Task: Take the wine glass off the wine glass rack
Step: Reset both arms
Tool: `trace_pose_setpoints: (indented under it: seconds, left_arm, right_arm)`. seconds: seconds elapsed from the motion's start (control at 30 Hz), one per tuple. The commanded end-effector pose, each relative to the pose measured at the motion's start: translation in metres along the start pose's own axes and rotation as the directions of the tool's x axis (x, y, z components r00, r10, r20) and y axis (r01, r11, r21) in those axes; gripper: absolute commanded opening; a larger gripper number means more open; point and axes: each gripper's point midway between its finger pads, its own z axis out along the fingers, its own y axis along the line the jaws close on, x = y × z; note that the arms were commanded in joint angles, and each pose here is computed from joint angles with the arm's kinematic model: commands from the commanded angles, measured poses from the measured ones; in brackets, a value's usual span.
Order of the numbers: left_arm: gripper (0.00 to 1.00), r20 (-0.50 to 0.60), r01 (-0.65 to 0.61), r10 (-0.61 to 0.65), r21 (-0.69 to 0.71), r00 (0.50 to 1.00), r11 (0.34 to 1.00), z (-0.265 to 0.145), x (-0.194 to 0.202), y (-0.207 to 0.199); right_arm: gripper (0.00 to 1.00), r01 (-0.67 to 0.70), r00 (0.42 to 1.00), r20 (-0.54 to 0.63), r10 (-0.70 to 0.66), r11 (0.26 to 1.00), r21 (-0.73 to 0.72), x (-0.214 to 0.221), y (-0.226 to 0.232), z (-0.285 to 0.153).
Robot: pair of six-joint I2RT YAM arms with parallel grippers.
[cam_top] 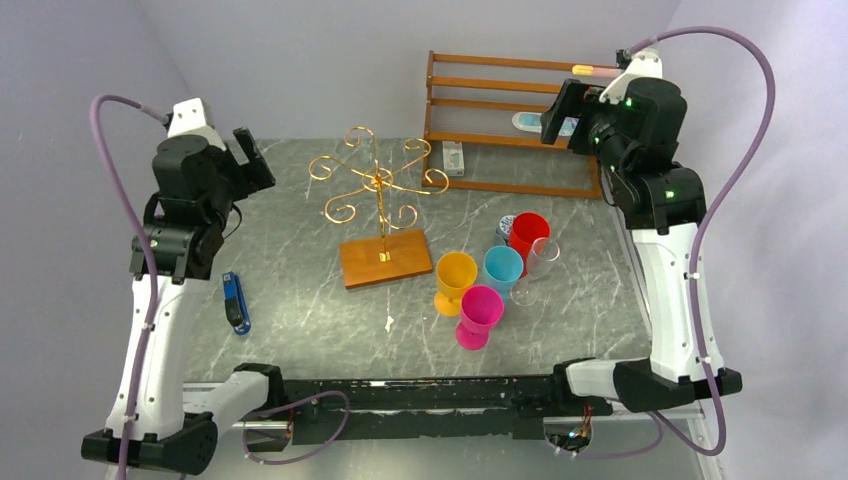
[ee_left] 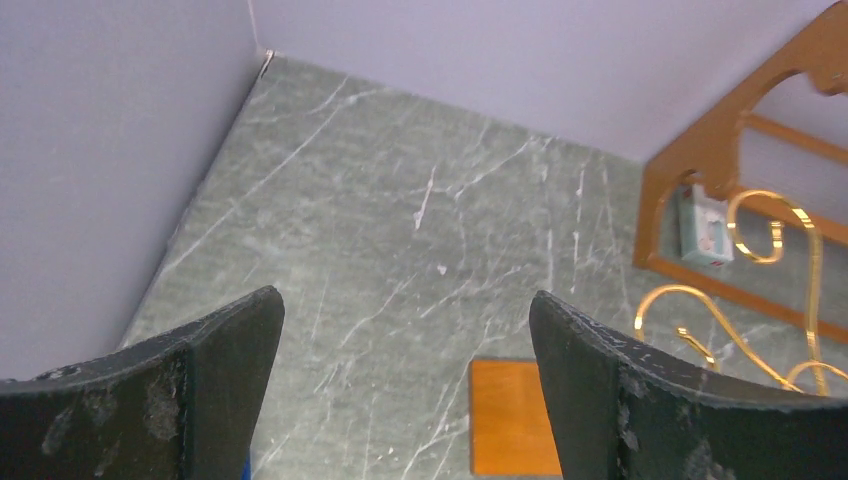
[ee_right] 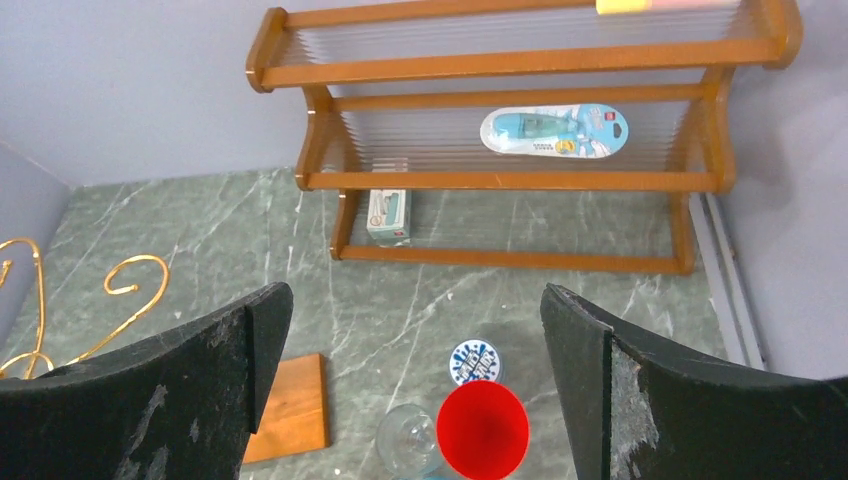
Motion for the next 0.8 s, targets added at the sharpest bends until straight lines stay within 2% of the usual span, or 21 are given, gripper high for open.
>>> trace_pose_setpoints:
  seconds: [0.0, 0.23, 0.37, 0.53, 0.77]
  left_arm:
    - [0.97, 0.022, -0.032, 0.031, 0.054, 0.999, 0.998, -0.021, -0.014, -0.003]
    - [0.97, 0.068, -0.037, 0.026, 0.165, 0.997, 0.986, -0.036, -0.016, -0.017]
    - [0.97, 0.020, -0.028, 0.024, 0.224, 1.000, 0.974, -0.032, -0.006, -0.029]
    - [0.97, -0.017, -0.019, 0.023, 0.232, 1.000, 0.972, -0.027, 0.003, -0.031]
    - [0.97, -0.003, -0.037, 0.039, 0.221, 0.999, 0.974, -0.029, 0.001, -0.028]
  right_arm:
    - [1.00, 0.046, 0.999, -0.013, -0.046, 0.998, -0.046, 0.003, 0.003, -0.014]
    - [1.00, -0.034, 0.998, -0.061, 0.030, 0.997, -0.068, 0.032, 0.005, -0.025]
    - [1.00, -0.047, 0.997, -0.070, 0.043, 0.998, -0.051, 0.037, 0.002, -0.023]
    - [1.00, -0.025, 0.995, -0.099, 0.024, 1.000, -0.008, 0.045, -0.006, -0.018]
    - [1.00, -0.006, 0.989, -0.145, 0.000, 0.999, -0.042, 0.056, 0.000, -0.006]
